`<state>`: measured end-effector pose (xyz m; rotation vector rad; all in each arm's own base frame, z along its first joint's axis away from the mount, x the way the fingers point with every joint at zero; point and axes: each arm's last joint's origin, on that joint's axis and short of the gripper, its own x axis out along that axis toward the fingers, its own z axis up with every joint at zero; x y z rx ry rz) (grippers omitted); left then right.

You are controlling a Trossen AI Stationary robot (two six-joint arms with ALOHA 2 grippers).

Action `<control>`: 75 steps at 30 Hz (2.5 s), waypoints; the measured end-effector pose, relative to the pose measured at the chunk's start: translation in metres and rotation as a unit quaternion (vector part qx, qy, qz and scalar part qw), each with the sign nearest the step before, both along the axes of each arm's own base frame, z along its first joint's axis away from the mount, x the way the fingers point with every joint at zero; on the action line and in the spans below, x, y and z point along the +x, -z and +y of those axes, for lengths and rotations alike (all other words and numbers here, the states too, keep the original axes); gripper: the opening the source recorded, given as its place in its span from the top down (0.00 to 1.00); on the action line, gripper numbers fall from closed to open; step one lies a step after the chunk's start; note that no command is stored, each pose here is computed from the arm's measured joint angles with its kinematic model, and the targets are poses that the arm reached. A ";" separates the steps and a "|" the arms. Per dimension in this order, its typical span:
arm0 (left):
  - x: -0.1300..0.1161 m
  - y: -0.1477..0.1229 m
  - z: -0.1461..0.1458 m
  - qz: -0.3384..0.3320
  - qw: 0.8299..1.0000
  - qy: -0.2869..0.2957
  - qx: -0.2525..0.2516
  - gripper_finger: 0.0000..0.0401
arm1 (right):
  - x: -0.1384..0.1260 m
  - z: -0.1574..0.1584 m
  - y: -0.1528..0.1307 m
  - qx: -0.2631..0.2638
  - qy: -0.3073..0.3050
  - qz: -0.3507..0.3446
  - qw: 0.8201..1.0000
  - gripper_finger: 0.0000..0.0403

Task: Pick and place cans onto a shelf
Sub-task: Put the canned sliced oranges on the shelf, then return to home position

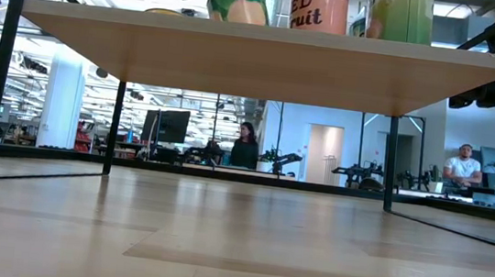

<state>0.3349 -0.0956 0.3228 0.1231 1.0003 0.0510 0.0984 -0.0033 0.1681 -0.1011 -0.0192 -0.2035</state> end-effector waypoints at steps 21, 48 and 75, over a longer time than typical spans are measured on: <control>0.000 0.000 0.002 0.002 0.999 0.015 0.039 0.80 | 0.000 0.000 0.000 0.000 0.000 0.000 1.000 0.96; -0.089 -0.059 -0.013 -0.150 0.986 0.005 0.077 0.99 | 0.000 0.000 0.000 -0.004 0.003 0.000 1.000 0.96; -0.214 0.057 0.090 -0.413 0.904 0.112 -0.020 1.00 | 0.000 0.001 -0.001 -0.012 -0.014 0.000 1.000 0.96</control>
